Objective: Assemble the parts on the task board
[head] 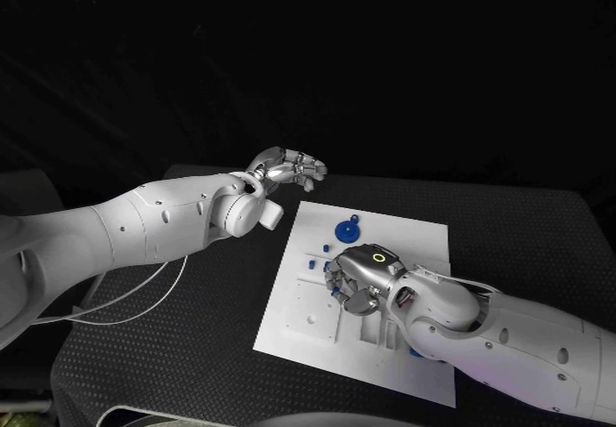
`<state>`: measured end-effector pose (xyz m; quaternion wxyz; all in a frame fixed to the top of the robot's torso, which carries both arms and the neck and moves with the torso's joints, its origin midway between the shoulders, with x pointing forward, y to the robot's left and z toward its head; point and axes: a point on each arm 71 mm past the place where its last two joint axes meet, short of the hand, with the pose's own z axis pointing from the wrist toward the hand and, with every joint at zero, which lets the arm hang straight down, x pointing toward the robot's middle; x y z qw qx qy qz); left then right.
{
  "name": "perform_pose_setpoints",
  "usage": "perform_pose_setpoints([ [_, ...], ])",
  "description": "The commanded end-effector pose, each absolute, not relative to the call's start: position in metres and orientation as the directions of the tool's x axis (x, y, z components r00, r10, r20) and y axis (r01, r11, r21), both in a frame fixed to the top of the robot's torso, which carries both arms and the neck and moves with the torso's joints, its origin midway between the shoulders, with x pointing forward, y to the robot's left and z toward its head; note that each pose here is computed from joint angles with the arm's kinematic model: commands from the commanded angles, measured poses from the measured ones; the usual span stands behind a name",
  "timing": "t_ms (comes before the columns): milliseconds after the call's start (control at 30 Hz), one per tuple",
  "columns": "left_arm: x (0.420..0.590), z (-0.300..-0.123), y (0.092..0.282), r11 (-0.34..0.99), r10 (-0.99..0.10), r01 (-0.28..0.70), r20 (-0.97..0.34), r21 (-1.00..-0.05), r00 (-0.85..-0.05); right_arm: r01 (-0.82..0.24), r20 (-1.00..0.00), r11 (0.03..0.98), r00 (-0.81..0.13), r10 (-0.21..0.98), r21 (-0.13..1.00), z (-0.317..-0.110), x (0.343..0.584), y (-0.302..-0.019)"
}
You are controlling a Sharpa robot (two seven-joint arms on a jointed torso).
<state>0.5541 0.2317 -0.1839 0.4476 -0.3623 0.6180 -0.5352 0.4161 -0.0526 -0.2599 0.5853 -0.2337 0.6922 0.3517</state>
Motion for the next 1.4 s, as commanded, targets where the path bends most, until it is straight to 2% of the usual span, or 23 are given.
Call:
perform_pose_setpoints([
  [33,0.554,-0.182,0.228,0.155,-0.926,0.040,-0.159,-0.987,-0.343,-0.752,-0.977,0.630,-0.202,0.061,0.195,-0.267,0.412,-0.049],
  [367,0.553,-0.182,0.230,0.155,-0.926,0.040,-0.159,-0.987,-0.342,-0.756,-0.975,0.623,-0.215,0.056,0.203,-0.278,0.404,-0.043],
  [1400,0.553,-0.182,0.232,0.156,-0.925,0.034,-0.158,-0.987,-0.346,-0.742,-0.980,0.648,-0.196,0.036,0.173,-0.281,0.407,-0.048],
])
